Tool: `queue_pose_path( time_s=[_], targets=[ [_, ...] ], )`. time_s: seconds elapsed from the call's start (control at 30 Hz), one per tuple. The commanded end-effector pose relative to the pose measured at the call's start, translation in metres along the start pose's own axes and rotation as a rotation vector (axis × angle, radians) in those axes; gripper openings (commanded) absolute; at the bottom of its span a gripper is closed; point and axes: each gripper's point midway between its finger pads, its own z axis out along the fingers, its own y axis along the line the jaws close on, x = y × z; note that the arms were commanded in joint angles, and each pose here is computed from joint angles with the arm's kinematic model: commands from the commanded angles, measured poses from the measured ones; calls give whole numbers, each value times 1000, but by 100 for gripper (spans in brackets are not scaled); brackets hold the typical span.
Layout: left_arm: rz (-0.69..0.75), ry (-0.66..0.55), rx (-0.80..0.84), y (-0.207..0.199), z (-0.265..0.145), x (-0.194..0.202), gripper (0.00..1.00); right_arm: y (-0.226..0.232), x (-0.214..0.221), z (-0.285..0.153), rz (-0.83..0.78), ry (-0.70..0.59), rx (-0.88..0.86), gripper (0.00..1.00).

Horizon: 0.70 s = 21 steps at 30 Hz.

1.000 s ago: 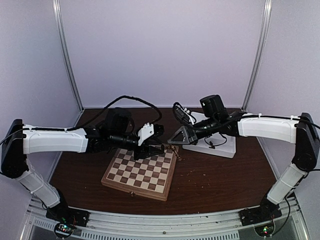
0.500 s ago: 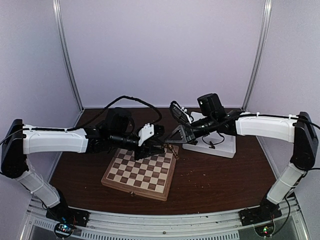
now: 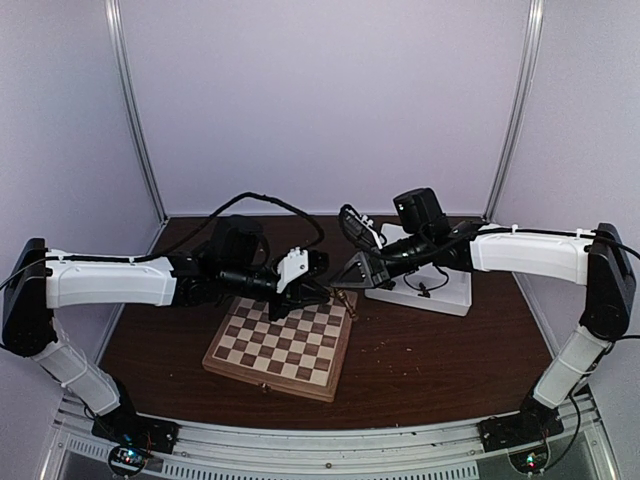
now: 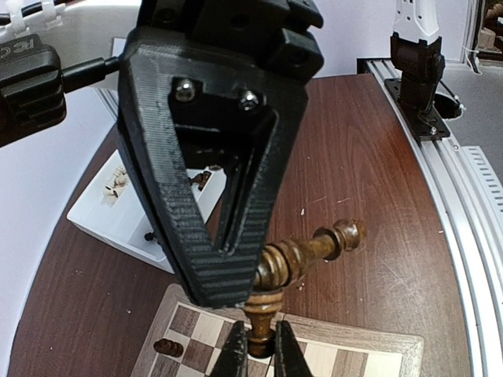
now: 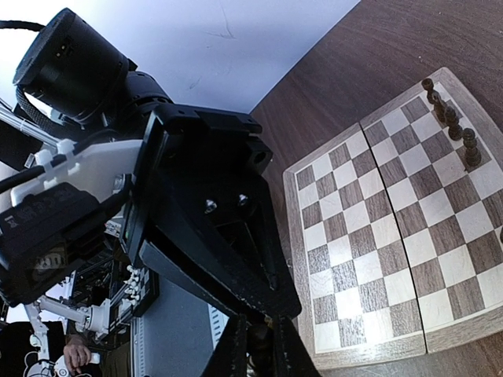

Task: Set up the chess pieces on the board
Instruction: Place the chess piece on the chessboard.

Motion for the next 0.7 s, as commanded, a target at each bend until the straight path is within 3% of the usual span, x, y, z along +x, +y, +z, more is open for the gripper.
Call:
queue_pose_path(
  time_s=[0.0, 0.2, 0.3, 0.47, 0.67],
  targets=[
    [18, -10, -23, 1, -4, -5, 2, 3, -8, -5, -57, -8, 41, 6],
    [-49, 53, -70, 2, -12, 13, 3, -11, -10, -20, -53, -27, 110, 6],
    [-149, 152, -109, 4, -17, 33, 4, -19, -11, -28, -46, -47, 151, 6],
    [-343, 441, -193, 7, -36, 78, 2, -28, -10, -34, -34, -60, 185, 5],
    [-394, 831, -268, 3, -80, 126, 1, -35, -7, -36, -26, -64, 203, 6]
  ],
)
